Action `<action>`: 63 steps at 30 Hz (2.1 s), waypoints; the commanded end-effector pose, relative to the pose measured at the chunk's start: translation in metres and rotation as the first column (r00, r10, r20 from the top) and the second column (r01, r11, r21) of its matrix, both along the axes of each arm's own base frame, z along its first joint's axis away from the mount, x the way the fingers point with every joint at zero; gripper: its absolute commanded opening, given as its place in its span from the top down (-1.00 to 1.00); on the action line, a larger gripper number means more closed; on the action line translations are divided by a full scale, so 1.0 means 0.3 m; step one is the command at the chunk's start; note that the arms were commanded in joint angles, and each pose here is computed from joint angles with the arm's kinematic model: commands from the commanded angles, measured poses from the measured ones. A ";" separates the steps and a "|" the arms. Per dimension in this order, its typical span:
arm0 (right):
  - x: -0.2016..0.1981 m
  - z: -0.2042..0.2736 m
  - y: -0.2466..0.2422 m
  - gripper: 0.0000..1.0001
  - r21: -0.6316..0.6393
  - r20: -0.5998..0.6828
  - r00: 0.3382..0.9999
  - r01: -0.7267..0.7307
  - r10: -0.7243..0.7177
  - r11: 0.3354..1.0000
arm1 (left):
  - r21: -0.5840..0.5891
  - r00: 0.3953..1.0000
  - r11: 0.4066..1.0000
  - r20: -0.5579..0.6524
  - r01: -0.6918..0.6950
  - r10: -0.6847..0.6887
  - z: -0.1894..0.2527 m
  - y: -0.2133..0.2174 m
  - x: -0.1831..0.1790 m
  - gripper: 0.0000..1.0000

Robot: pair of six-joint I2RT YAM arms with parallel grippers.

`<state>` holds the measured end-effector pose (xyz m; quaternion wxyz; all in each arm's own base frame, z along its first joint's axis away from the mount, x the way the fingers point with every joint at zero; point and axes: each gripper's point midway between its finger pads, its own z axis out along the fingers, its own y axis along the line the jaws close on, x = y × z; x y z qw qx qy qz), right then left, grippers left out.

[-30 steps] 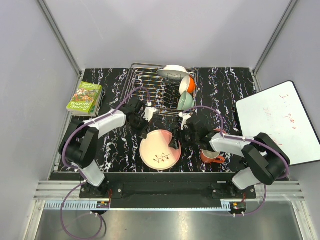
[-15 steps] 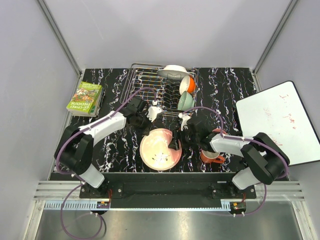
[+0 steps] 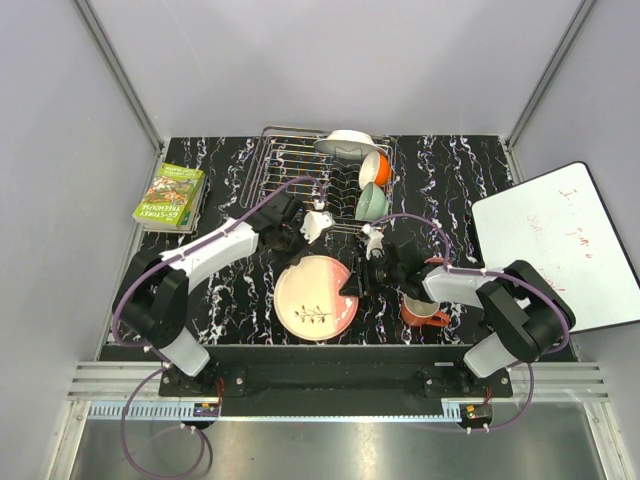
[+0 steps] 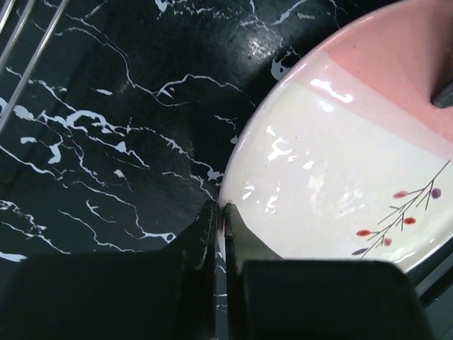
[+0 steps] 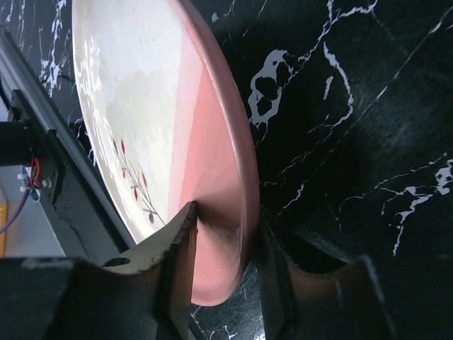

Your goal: Load the mixed dishes into the dish rack

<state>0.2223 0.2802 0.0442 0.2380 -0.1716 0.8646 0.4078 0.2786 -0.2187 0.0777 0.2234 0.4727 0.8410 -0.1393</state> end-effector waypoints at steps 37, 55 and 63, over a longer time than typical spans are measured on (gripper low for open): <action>0.025 0.277 0.118 1.00 0.327 0.061 0.983 -0.183 0.172 0.927 | -0.146 0.983 0.989 0.176 -0.022 0.048 0.244 -0.192 0.146 0.66; 0.142 0.818 -0.047 1.00 0.128 0.721 0.692 -0.091 -0.030 0.988 | -0.430 0.716 0.732 0.237 -0.529 0.657 0.759 0.414 0.539 -0.69; 0.249 1.114 -0.094 1.00 0.095 0.905 0.415 0.005 -0.089 0.995 | -0.308 0.696 0.711 0.176 -0.632 0.696 0.465 0.445 0.743 -0.52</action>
